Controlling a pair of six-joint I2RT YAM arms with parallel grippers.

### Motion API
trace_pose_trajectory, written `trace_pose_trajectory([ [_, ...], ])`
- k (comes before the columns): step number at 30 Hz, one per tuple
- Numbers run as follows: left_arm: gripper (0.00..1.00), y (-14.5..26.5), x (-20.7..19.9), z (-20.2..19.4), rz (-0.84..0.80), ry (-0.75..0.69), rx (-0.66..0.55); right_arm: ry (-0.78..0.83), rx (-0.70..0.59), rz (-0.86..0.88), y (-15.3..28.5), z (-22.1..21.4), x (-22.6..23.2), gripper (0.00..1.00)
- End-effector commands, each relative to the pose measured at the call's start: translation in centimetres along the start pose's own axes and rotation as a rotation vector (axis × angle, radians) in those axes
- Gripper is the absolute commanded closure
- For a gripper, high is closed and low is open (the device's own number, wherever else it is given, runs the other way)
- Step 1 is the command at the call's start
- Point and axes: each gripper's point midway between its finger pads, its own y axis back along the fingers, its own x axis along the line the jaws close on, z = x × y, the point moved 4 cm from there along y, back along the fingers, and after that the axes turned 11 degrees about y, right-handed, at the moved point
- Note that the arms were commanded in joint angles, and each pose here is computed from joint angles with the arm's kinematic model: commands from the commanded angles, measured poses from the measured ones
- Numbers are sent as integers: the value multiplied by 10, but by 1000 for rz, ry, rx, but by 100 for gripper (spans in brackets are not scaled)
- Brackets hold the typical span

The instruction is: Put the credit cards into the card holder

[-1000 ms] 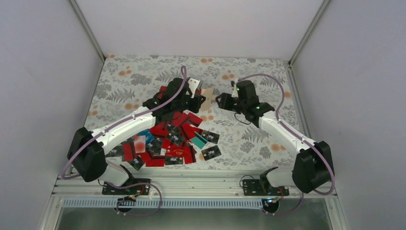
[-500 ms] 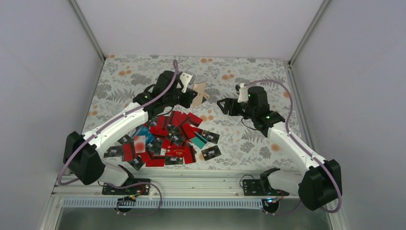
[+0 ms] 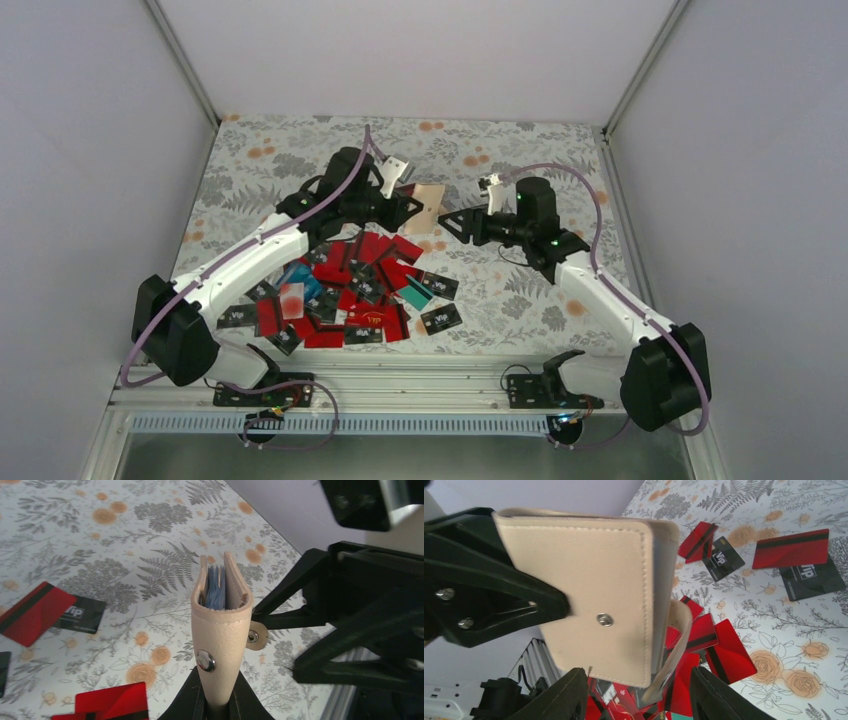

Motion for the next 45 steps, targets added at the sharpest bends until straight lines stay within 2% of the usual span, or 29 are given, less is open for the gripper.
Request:
trace_pose_trajectory([
  [1,98,9,-20,15,-105,-8,-37,-7,8,-31,-6,1,-7,51],
  [14,98,-6,-19,8,-150,8,10,-19,15,-137,-8,1,-24,85],
  [18,98,-22,-11,5,-149,28,37,-47,32,-224,-4,-6,-35,95],
  [27,98,-84,10,-4,-182,101,158,-220,149,-392,-6,-55,-72,96],
  [37,97,-158,52,-35,-180,208,323,-343,286,-411,-20,-102,-107,96],
  [42,85,-179,74,-50,-143,248,369,-375,327,-396,-22,-114,-115,96],
  [45,69,-182,84,-52,-104,251,368,-392,351,-373,-24,-122,-117,96],
])
